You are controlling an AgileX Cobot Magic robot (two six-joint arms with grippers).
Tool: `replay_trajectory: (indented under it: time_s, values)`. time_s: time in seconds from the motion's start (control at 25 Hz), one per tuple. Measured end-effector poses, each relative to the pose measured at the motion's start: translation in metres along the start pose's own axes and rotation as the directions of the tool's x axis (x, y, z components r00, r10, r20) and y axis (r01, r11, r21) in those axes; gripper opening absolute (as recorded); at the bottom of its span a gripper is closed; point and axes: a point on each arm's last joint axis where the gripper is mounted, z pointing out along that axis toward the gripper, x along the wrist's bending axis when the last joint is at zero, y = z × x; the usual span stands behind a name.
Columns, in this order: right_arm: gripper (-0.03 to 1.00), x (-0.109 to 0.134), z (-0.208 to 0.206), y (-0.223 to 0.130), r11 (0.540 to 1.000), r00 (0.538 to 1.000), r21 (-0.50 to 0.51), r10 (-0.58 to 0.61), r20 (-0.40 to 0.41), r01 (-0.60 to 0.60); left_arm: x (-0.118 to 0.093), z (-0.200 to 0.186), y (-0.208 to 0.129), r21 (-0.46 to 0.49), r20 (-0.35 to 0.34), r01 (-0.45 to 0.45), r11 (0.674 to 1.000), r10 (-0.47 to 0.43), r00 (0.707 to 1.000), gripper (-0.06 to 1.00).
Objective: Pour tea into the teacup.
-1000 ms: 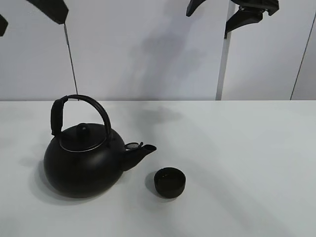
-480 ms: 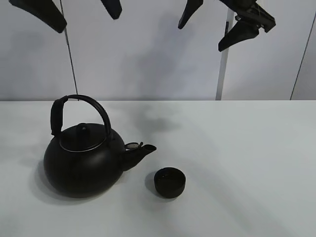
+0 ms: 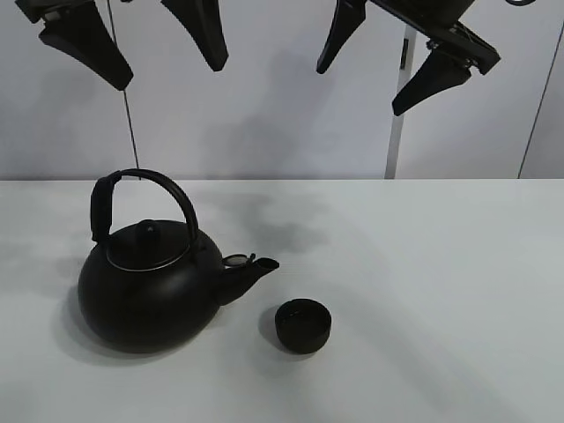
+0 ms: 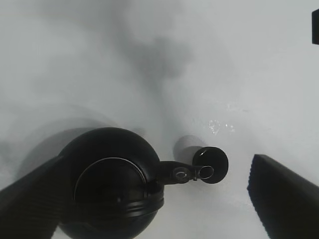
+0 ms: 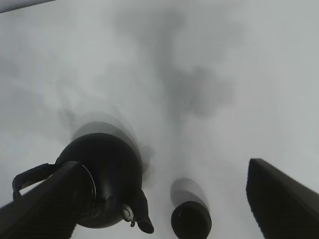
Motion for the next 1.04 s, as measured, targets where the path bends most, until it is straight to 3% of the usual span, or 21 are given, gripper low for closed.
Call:
replay_trajectory:
  time_s: [0.32,0.56,1.04]
  values:
    - [0.61,0.000,0.000,0.000,1.000,1.000,0.002,0.003,0.000,-0.003,-0.003,0.003,-0.003,0.012,0.039,0.029,0.999,-0.030,0.999,0.69]
    - [0.61,0.000,0.000,-0.001,1.000,1.000,0.007,0.002,0.003,-0.002,0.001,0.015,-0.014,0.067,0.032,0.044,0.997,-0.046,0.998,0.69]
    - [0.61,-0.005,0.011,-0.003,0.999,1.000,0.053,0.005,0.021,-0.006,0.001,0.015,-0.014,0.065,0.032,0.043,0.997,-0.045,0.998,0.69]
